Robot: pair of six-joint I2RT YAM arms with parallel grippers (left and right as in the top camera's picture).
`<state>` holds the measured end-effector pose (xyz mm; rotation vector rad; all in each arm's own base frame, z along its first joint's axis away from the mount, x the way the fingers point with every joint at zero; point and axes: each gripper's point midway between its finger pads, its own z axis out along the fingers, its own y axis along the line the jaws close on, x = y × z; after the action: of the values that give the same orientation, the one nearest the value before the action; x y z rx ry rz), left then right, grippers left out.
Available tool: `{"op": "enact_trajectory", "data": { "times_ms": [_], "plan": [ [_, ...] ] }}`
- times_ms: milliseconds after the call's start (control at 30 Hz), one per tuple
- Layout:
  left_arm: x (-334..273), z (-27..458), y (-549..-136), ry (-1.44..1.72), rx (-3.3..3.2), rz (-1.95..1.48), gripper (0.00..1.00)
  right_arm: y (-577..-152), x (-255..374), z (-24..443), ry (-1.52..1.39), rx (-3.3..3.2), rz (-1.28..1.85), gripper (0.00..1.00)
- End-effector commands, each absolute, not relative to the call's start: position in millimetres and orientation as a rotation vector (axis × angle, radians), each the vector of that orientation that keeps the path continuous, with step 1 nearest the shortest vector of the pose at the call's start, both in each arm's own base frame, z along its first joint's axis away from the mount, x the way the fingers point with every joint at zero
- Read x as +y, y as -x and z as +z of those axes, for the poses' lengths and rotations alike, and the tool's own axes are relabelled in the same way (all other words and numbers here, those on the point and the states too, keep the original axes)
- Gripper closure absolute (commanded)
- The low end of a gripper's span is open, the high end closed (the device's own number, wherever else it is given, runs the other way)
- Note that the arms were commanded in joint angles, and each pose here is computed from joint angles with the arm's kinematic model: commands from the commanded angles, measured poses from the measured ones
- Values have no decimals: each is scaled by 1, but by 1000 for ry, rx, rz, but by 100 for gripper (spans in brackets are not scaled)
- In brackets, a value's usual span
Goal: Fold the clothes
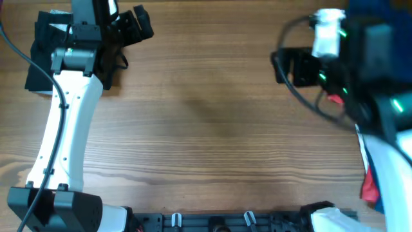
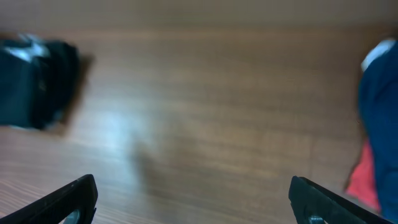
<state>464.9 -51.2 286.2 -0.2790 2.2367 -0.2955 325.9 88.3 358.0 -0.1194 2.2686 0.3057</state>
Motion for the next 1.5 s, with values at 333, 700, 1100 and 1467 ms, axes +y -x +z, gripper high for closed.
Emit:
{"op": "enact_trajectory", "data": {
  "times_ms": [333, 700, 1100, 1467],
  "plan": [
    [-60, 290, -466, 227, 2234, -297, 0, -279, 70, 398, -163, 2154, 410, 1],
    [-60, 290, -466, 228, 2234, -297, 0, -341, 93, 348, 116, 1753, 372, 0],
    [-60, 290, -466, 228, 2234, -297, 0, -249, 82, 245, 270, 1509, 306, 1],
    [-60, 290, -466, 228, 2234, -297, 0, -236, 71, 201, 237, 1452, 277, 1]
  ]
}}
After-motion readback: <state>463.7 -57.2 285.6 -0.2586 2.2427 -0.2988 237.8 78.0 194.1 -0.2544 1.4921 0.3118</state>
